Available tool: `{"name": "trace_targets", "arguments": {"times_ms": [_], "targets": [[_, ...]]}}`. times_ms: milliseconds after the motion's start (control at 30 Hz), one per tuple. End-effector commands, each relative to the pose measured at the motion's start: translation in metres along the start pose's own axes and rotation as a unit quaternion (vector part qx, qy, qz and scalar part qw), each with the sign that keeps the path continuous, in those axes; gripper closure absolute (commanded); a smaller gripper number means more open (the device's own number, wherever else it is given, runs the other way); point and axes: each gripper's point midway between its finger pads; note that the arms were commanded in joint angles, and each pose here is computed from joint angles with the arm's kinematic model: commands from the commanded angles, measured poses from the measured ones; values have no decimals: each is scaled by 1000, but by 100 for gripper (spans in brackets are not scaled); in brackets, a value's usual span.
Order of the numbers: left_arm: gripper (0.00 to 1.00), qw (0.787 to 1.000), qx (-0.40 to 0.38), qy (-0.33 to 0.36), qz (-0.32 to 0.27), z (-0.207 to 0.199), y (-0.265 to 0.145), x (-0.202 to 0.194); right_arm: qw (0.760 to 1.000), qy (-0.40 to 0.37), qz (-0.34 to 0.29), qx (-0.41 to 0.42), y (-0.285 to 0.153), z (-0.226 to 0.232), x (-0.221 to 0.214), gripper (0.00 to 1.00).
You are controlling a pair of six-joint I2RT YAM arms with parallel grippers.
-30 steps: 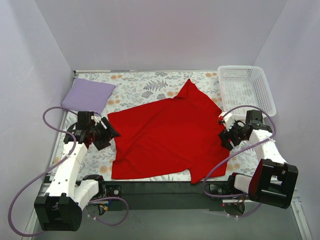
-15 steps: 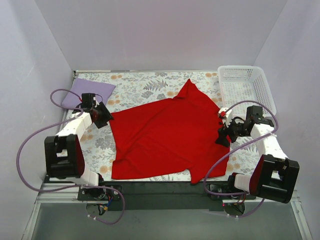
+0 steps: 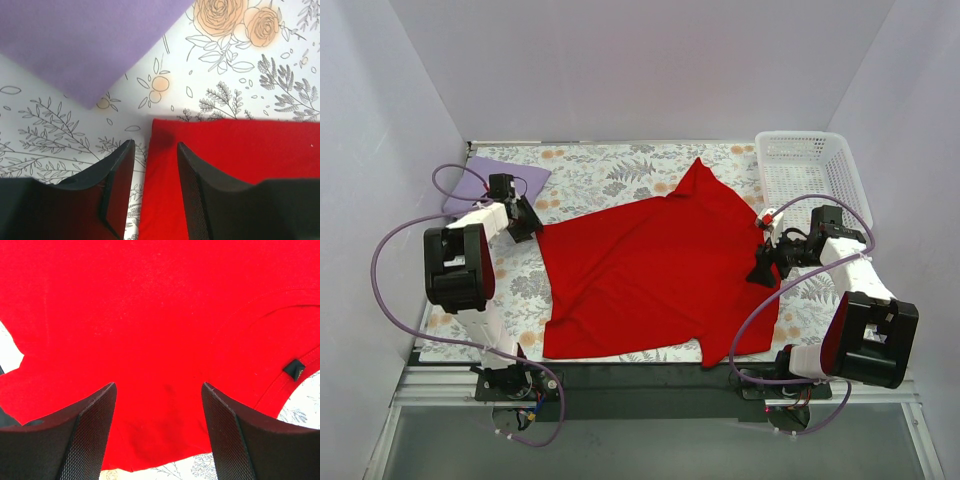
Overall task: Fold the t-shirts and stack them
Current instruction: Flatten the tshirt out
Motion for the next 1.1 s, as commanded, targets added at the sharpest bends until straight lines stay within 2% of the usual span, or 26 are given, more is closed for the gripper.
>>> {"name": "trace_targets", "arguments": {"times_ms": [0, 467, 800, 1067], "targets": [[63, 1000, 15, 10, -10, 5, 5, 13, 1000, -4, -6, 6, -2, 2, 7, 25], [71, 998, 36, 29, 47, 14, 26, -4, 1000, 1, 1, 7, 0, 2, 2, 27], [85, 993, 66, 59, 77, 22, 30, -26, 1000, 0, -2, 4, -2, -1, 14, 27], [100, 997, 14, 58, 57, 0, 19, -15, 1000, -5, 6, 4, 0, 1, 16, 27]]}}
Point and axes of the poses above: each gripper's point midway between its finger pads, its own y axis out along the fingers, its own z axis along the line the jaws close on, x = y × z, and after that the axes turned 8 degrees about y, right-handed
